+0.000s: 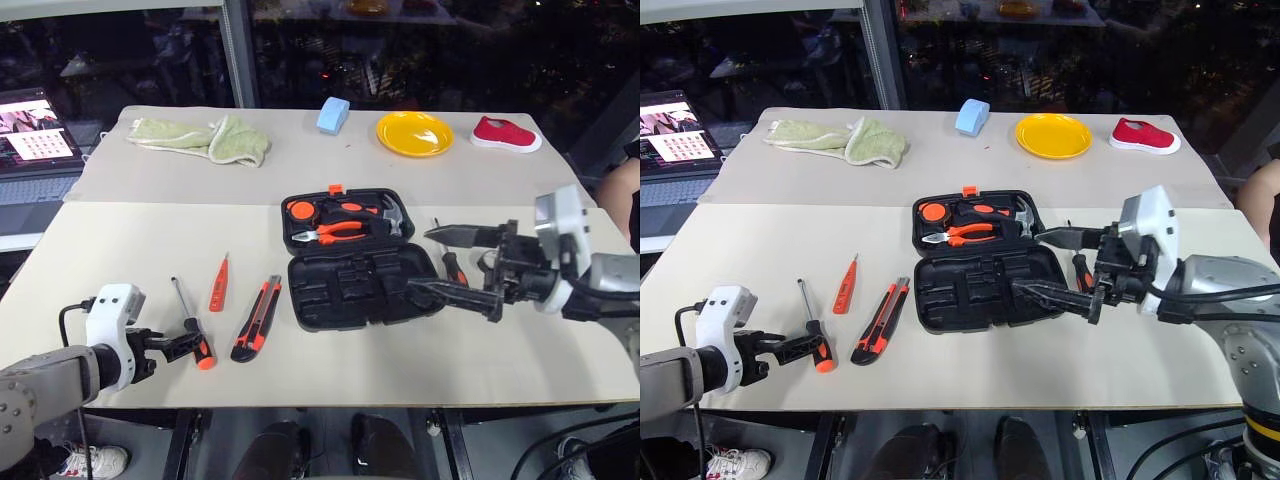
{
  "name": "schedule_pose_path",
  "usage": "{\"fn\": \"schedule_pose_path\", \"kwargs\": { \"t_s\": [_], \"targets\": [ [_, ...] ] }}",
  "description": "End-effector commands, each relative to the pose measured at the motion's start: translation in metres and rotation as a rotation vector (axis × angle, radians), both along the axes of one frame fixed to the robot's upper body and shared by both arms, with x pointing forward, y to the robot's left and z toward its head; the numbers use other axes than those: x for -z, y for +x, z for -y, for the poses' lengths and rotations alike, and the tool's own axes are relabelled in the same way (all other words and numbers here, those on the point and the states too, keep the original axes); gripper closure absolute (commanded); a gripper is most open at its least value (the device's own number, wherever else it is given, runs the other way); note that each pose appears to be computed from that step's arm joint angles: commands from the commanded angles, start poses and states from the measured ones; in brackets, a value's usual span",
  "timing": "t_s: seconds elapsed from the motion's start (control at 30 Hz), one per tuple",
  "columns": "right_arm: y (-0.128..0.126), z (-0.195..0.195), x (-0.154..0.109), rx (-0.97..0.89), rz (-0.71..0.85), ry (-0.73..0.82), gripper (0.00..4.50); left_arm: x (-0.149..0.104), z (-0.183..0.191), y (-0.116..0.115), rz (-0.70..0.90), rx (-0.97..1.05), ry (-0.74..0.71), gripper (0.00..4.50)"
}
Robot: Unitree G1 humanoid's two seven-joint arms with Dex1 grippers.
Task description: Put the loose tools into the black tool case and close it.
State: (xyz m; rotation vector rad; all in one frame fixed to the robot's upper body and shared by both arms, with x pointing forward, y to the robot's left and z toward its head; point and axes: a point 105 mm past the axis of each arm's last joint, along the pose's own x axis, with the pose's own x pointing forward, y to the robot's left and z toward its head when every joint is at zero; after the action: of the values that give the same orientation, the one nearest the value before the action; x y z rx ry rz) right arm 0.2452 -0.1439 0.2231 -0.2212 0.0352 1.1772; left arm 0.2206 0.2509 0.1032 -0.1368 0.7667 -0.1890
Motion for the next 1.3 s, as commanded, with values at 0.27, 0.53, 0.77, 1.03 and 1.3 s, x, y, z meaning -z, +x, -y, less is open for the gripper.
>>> {"fn": "schedule_pose_path", "kwargs": {
  "t_s": [0.27, 0.53, 0.77, 1.03, 1.3],
  "targets": [
    [-0.013, -0.013, 0.009, -0.061, 0.044, 0.034, 0.01, 0.014, 0.021, -0.007, -0.117, -0.035, -0.041, 0.0],
    [-0.015, -0.016, 0.006, -0.062, 0.057, 0.067, 0.01, 0.025, 0.035, -0.02, -0.257, -0.096, -0.09, 0.0],
    [-0.022, -0.022, 0.003, -0.094, 0.074, 0.071, 0.0, 0.037, 0.028, -0.022, -0.315, -0.141, -0.084, 2.25],
    [-0.022, -0.022, 0.001, -0.084, 0.075, 0.076, 0.0, 0.039, 0.002, -0.017, -0.338, -0.225, -0.067, 3.62],
    [-0.019, -0.01, 0.006, -0.037, 0.05, 0.06, 0.0, -0.015, -0.068, 0.037, -0.042, -0.116, 0.276, 3.62]
  ]
}}
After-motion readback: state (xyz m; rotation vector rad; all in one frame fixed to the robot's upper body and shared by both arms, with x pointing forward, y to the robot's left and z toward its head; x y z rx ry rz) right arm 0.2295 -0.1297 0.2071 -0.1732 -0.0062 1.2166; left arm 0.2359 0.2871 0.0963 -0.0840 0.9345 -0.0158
